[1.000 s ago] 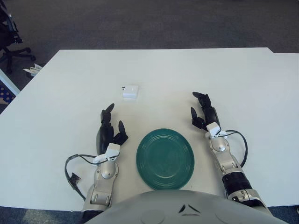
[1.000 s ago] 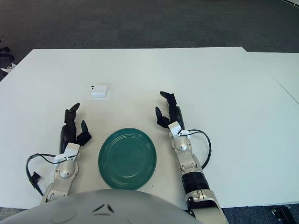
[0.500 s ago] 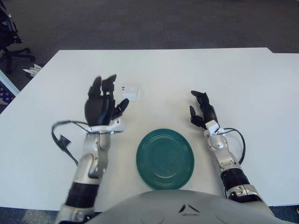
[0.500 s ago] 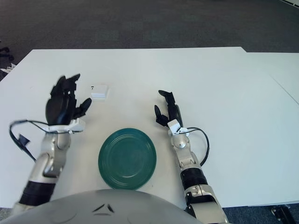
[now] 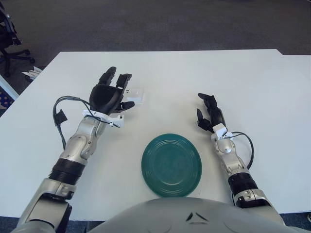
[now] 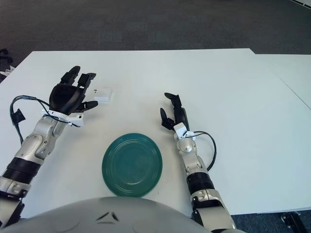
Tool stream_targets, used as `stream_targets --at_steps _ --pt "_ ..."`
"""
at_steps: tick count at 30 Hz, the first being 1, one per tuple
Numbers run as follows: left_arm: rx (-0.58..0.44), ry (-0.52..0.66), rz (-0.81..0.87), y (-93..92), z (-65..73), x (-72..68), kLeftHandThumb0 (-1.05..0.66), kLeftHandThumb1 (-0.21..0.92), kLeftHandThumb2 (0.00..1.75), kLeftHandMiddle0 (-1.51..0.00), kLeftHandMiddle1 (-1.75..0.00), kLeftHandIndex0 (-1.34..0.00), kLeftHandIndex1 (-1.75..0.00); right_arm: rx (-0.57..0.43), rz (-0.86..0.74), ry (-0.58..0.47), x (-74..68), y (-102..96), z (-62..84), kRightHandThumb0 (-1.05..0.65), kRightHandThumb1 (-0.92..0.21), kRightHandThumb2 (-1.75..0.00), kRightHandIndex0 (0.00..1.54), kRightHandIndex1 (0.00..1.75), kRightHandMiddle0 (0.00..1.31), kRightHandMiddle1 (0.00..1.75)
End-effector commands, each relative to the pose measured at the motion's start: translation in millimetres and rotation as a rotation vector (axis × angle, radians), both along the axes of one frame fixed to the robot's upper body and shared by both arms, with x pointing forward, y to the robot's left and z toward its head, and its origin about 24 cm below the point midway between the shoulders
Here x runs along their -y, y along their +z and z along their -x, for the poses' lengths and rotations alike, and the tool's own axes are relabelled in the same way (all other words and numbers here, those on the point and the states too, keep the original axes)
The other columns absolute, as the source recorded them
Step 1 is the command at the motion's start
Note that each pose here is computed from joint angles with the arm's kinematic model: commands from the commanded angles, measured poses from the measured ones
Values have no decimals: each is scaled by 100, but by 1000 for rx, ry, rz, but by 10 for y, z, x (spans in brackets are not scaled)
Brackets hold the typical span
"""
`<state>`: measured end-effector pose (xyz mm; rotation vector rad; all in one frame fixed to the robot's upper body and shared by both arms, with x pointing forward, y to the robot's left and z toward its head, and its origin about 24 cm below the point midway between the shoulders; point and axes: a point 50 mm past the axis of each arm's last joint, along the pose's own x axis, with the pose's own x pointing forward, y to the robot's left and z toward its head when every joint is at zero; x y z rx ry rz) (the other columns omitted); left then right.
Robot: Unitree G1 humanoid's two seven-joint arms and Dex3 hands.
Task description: Put the charger into the plate.
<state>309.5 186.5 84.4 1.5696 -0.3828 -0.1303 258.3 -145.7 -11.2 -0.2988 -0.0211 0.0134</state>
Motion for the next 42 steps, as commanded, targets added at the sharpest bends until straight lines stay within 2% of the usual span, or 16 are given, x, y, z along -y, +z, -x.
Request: stream_targets --at_steps 1,7,15,20,31,42 --pt "-55 -30 0 -92 -111 53 -105 92 66 -11 0 0 -71 -260 -12 -33 47 -498 351 -78 -92 -80 37 1 1 85" --pt "-124 -55 -9 -159 -195 54 -105 92 59 -8 0 0 -67 -262 -26 -33 70 -508 366 -78 -92 -79 36 1 0 85" --pt "-239 -102 -79 -282 -275 146 -105 92 51 -7 0 0 -72 -262 -25 -40 102 -503 386 -77 -92 -80 35 0 0 79" --pt "-295 -107 -138 -362 -335 145 -105 92 50 -6 0 0 -73 -271 -34 -49 120 -502 402 -76 -92 -80 35 0 0 75" --pt "-326 -115 -219 -442 -434 144 -105 92 50 -5 0 0 -74 -254 -21 -62 147 -494 420 -74 -92 -81 34 0 0 71" --pt "-358 -121 -210 -471 -486 209 -105 92 48 -9 -1 0 -83 -246 2 -76 169 -492 422 -74 -92 -81 35 1 0 70"
